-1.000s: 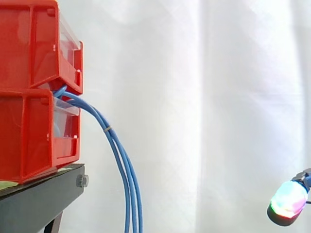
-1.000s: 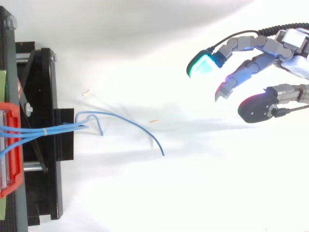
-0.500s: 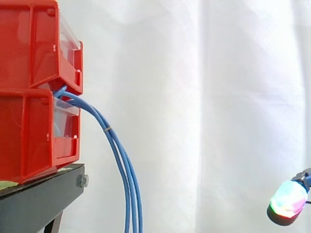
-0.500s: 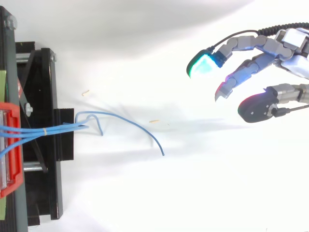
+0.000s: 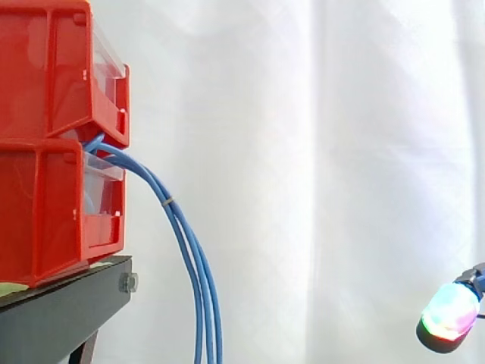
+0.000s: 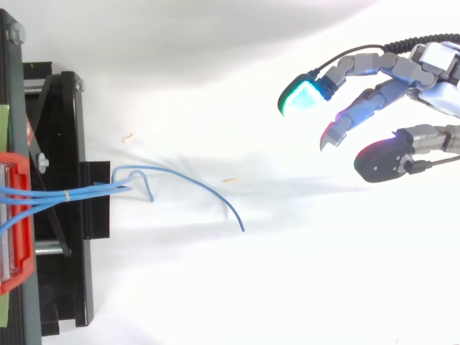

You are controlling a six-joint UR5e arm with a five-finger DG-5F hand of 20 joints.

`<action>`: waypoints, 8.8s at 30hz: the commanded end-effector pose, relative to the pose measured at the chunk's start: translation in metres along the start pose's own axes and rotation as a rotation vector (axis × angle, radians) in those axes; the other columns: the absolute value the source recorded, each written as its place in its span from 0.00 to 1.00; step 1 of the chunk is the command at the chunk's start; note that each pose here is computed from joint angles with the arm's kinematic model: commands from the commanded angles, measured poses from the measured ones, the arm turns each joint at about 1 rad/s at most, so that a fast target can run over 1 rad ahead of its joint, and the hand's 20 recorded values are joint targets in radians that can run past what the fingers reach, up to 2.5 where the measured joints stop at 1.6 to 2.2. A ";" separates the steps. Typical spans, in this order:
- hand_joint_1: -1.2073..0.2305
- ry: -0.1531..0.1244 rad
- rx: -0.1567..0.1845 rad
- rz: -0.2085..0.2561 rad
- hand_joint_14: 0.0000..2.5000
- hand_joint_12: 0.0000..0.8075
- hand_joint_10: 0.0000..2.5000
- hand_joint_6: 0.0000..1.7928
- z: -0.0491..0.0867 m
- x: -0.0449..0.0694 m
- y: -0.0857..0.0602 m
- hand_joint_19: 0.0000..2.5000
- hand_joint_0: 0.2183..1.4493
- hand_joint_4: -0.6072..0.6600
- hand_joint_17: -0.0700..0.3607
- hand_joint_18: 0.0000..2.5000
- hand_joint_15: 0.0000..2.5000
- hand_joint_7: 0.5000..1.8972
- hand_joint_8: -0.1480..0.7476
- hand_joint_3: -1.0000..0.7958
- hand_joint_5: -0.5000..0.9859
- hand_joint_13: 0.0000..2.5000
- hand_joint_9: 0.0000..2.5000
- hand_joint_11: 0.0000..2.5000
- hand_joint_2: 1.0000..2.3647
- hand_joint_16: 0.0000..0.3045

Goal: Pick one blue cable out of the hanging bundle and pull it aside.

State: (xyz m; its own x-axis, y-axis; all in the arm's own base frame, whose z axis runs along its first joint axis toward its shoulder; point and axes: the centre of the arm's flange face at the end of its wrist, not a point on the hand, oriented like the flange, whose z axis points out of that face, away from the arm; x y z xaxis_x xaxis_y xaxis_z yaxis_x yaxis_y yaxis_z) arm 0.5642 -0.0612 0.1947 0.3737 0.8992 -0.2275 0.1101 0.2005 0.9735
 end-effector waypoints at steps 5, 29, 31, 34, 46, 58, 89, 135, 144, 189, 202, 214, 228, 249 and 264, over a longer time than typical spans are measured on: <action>0.43 -0.001 0.000 0.000 0.01 0.44 0.01 0.28 0.000 0.000 0.000 0.23 0.30 0.74 0.45 0.32 0.19 0.20 0.51 0.32 0.25 0.38 0.42 0.17 0.01 0.18; 0.41 0.001 0.000 0.000 0.01 0.40 0.00 0.28 0.000 0.000 0.000 0.19 0.27 0.64 0.44 0.25 0.16 0.17 0.45 0.30 0.22 0.30 0.33 0.12 0.00 0.17; 0.41 0.000 -0.001 0.000 0.01 0.41 0.00 0.28 0.000 0.000 0.000 0.18 0.26 0.64 0.44 0.24 0.16 0.17 0.45 0.30 0.21 0.29 0.32 0.11 0.00 0.17; 0.41 -0.001 0.000 0.000 0.01 0.42 0.00 0.28 0.000 0.000 0.000 0.18 0.26 0.64 0.44 0.24 0.15 0.17 0.45 0.30 0.21 0.28 0.31 0.10 0.00 0.18; 0.41 -0.001 0.000 0.000 0.01 0.42 0.00 0.28 0.000 0.000 0.000 0.16 0.23 0.64 0.45 0.21 0.14 0.16 0.45 0.29 0.21 0.26 0.28 0.09 0.00 0.18; 0.41 0.000 -0.001 0.000 0.01 0.41 0.00 0.28 0.000 0.001 0.000 0.15 0.21 0.64 0.45 0.20 0.13 0.15 0.44 0.28 0.21 0.26 0.28 0.07 0.00 0.18; 0.41 0.001 0.000 0.000 0.01 0.42 0.00 0.28 0.000 0.000 0.000 0.14 0.20 0.66 0.45 0.20 0.13 0.15 0.45 0.28 0.21 0.27 0.31 0.08 0.00 0.18; 0.41 -0.001 0.001 0.000 0.01 0.37 0.00 0.28 0.000 0.000 0.000 0.15 0.20 0.67 0.44 0.29 0.16 0.17 0.46 0.28 0.24 0.38 0.43 0.13 0.00 0.17; 0.40 -0.001 0.000 0.000 0.00 0.37 0.00 0.28 0.000 0.000 0.000 0.06 0.19 0.60 0.46 0.20 0.07 0.09 0.43 0.28 0.20 0.25 0.25 0.00 0.00 0.19; 0.41 -0.001 0.000 0.000 0.00 0.38 0.00 0.28 0.000 0.000 0.000 0.07 0.19 0.61 0.44 0.18 0.09 0.08 0.43 0.28 0.20 0.27 0.28 0.02 0.00 0.18; 0.41 0.042 0.077 -0.048 0.00 0.38 0.00 0.28 0.040 -0.002 0.105 0.08 0.19 0.62 0.44 0.20 0.10 0.09 0.44 0.28 0.20 0.29 0.31 0.04 0.00 0.18; 0.40 0.224 0.060 -0.001 0.01 0.37 0.00 0.28 0.047 0.001 0.121 0.09 0.21 0.63 0.43 0.21 0.11 0.10 0.44 0.28 0.21 0.31 0.33 0.05 0.00 0.17; 0.40 0.288 0.021 0.076 0.00 0.37 0.00 0.28 0.062 -0.013 0.145 0.10 0.21 0.63 0.43 0.22 0.12 0.11 0.44 0.28 0.21 0.32 0.34 0.07 0.00 0.17; 0.40 0.309 0.036 0.069 0.01 0.36 0.00 0.28 0.069 -0.025 0.173 0.11 0.22 0.64 0.43 0.24 0.13 0.11 0.45 0.29 0.21 0.33 0.36 0.08 0.00 0.17; 0.40 0.315 0.019 0.048 0.01 0.36 0.00 0.28 0.069 -0.020 0.181 0.12 0.22 0.65 0.43 0.25 0.14 0.12 0.45 0.29 0.22 0.35 0.37 0.09 0.00 0.17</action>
State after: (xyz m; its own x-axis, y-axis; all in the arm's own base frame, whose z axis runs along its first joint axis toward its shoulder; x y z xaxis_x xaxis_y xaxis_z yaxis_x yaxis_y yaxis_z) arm 0.6386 -0.0715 0.3690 0.0787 0.9835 -0.1627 0.1253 0.1521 0.9804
